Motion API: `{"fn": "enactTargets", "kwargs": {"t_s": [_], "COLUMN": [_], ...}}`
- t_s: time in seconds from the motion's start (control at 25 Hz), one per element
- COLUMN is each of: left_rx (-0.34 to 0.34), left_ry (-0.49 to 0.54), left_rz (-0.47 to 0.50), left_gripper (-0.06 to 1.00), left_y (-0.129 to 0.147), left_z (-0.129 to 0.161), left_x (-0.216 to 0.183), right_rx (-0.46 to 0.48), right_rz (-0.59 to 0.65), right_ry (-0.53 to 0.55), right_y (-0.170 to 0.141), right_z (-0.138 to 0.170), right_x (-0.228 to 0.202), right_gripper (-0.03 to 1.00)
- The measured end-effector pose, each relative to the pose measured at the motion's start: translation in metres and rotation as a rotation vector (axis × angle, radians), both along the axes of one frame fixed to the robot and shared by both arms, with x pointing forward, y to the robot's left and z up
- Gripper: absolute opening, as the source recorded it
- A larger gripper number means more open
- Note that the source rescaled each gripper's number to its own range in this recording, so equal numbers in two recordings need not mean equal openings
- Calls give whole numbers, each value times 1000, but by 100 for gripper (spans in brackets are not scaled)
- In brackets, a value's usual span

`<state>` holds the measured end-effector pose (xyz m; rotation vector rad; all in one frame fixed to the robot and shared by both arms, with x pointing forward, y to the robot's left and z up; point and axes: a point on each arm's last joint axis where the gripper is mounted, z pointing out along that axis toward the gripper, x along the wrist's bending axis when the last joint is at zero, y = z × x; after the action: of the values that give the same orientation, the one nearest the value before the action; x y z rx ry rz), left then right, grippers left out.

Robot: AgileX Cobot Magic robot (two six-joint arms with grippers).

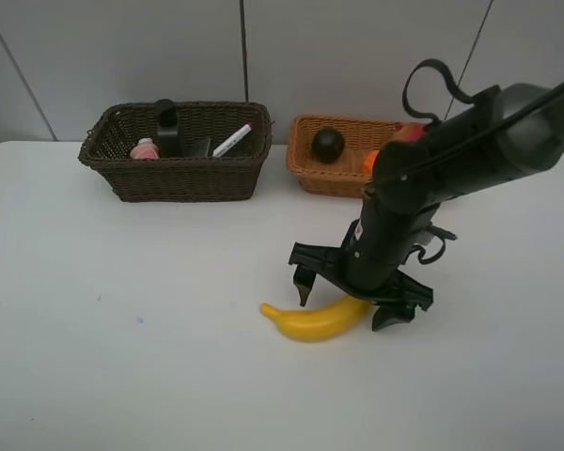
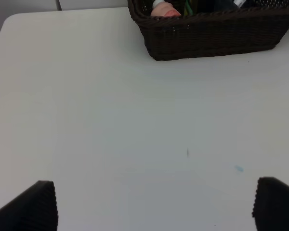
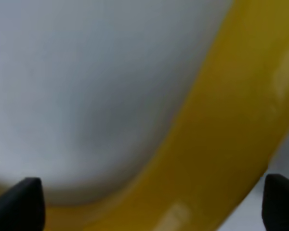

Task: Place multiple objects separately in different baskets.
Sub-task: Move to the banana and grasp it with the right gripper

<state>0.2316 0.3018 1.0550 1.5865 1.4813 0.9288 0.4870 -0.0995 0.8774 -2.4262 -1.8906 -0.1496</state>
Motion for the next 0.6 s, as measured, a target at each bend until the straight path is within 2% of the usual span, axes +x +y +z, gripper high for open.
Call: {"fn": "enactTargets", "kwargs": {"t_s": [0.24,0.36,0.48,0.6], "left_rx": [0,0,0,0], "left_ry": [0,0,0,0], "left_rz": [0,0,0,0], "left_gripper": [100,100,100,100], "left_y": [0,0,0,0], "left_z": [0,0,0,0], "left_x": [0,0,0,0], "right_rx": [-10,-16,-21,-28], "right_rz": [2,6,11,14], "right_ry": [9,13,13,20], "right_y": [1,0,0,-1], "right_z": [-5,-6,-6,-7], "right_x": [1,1,1,0], "right_gripper": [99,89,61,19]}}
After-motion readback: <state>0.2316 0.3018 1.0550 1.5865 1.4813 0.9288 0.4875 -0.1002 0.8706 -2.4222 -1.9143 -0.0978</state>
